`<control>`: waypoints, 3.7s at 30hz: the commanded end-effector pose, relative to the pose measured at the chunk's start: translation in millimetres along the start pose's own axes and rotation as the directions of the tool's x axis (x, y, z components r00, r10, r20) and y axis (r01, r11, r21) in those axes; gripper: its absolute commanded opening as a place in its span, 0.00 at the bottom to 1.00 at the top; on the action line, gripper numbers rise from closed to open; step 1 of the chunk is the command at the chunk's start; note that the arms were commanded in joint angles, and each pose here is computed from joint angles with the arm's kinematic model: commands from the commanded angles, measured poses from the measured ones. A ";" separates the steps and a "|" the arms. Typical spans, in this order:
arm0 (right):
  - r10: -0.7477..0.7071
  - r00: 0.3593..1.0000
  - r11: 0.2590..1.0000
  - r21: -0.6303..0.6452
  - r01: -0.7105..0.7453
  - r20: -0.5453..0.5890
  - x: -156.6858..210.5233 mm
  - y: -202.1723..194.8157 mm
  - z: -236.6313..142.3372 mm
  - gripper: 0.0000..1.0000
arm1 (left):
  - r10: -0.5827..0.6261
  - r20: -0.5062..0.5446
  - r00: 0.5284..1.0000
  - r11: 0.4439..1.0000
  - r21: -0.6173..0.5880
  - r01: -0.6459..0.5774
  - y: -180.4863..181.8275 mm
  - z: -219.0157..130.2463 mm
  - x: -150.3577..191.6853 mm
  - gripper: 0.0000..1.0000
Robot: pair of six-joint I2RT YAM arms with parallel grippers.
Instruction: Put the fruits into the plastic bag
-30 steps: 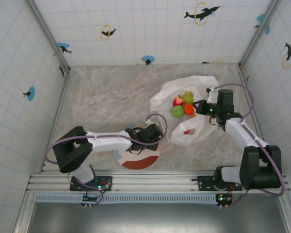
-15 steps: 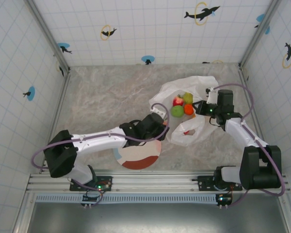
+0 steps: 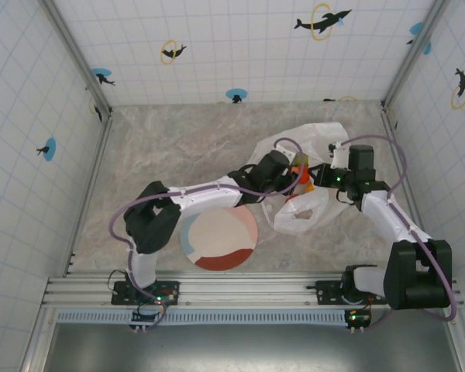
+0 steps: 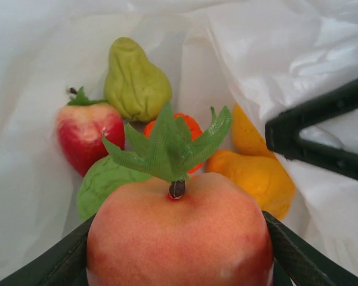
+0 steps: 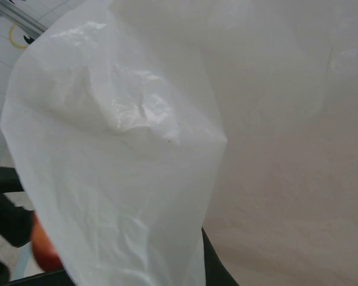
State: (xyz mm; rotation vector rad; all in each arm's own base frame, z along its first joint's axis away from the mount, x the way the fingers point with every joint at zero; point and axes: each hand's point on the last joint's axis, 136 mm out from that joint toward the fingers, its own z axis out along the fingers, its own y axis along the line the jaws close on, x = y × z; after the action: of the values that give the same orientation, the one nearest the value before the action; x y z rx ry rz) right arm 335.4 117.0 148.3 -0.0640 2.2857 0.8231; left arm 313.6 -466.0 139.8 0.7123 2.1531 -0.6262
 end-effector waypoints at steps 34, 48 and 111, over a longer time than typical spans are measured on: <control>0.055 0.993 0.998 0.011 -0.056 0.105 -30.1 -0.2 -3.8 0.00 | 0.149 0.216 0.965 0.977 -0.183 -0.110 16.7 57.7 -57.1 0.76; 0.059 0.994 0.998 0.017 -0.061 0.095 -26.0 -5.0 -2.1 0.00 | 0.066 0.211 0.975 0.998 0.003 -0.068 -4.4 8.2 -44.6 0.77; 0.052 0.992 0.998 0.020 -0.054 0.111 -31.0 -6.9 -6.4 0.00 | -0.254 -0.065 0.965 0.967 -0.008 0.255 33.9 -14.1 98.2 0.13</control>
State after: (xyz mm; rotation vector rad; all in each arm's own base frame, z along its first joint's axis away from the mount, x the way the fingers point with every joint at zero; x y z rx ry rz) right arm 353.8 102.9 154.4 0.0738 2.2381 0.8083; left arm 268.5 -398.0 43.5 0.4467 2.3830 -0.7153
